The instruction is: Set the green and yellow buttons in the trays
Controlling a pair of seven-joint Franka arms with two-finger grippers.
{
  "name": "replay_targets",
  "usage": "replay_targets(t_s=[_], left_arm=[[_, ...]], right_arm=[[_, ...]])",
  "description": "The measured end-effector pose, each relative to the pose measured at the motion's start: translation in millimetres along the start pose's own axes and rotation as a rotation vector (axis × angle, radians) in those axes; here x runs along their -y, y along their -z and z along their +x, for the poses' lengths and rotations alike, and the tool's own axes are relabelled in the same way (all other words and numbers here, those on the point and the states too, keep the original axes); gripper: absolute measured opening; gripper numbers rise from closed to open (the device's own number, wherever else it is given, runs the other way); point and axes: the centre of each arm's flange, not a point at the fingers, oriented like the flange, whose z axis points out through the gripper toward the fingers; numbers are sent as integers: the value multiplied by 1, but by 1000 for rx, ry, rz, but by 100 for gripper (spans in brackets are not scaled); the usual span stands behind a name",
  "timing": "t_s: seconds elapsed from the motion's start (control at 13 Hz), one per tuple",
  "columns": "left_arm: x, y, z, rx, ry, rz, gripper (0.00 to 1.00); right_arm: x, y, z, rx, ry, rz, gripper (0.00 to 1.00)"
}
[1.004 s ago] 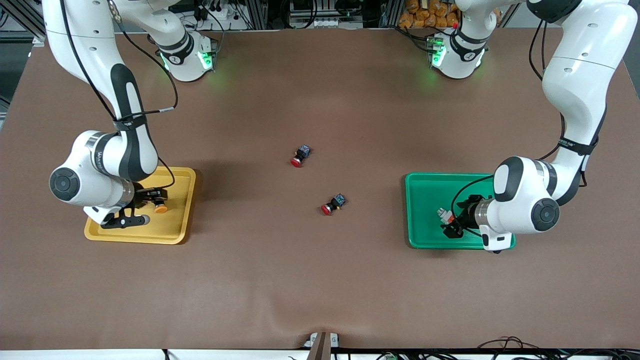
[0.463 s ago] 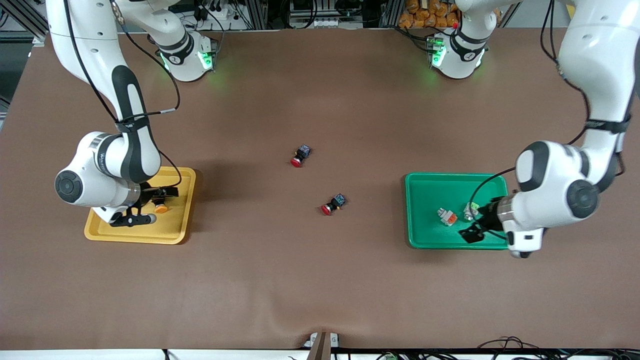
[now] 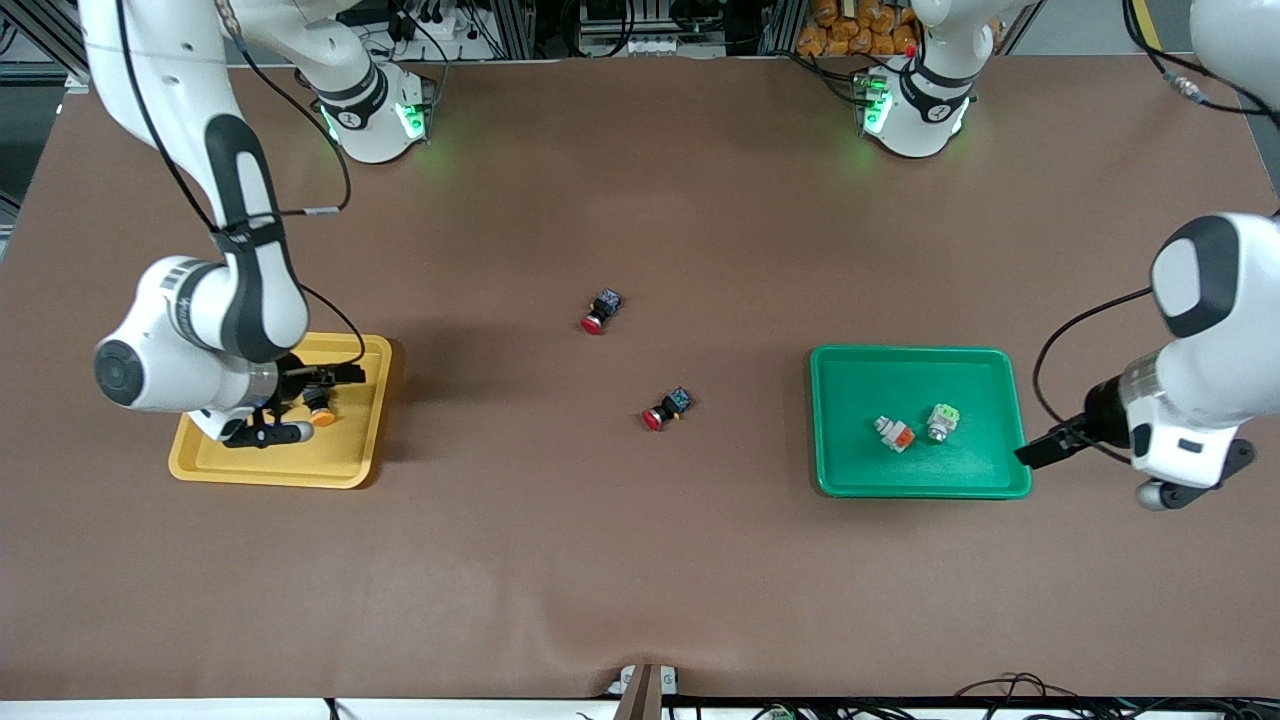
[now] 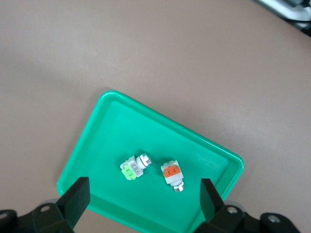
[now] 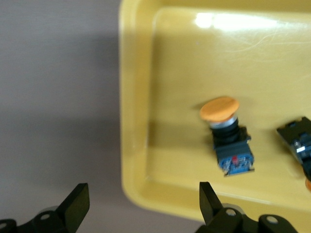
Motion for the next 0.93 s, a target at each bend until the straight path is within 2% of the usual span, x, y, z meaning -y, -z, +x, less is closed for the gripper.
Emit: replay_targets(t_s=[0.15, 0.31, 0.46, 0.54, 0.62, 0.69, 0.93], left_arm=[[-2, 29, -5, -34, -68, 4, 100], [-2, 71, -15, -37, -136, 29, 100], [2, 114, -25, -16, -189, 57, 100], [4, 125, -27, -12, -213, 63, 100], [5, 130, -28, -16, -242, 64, 100], [5, 136, -29, -23, -267, 63, 100], [0, 159, -39, -54, -308, 63, 100]], right_arm=[[-1, 35, -19, 50, 3, 67, 100], [-9, 67, -39, 135, -3, 135, 100], [-18, 99, -57, 224, -21, 146, 100], [-17, 114, -63, 247, -30, 136, 100], [-15, 128, -67, 248, -46, 115, 100], [-12, 144, -71, 230, -78, 71, 100], [22, 202, -94, 113, -175, -123, 100]])
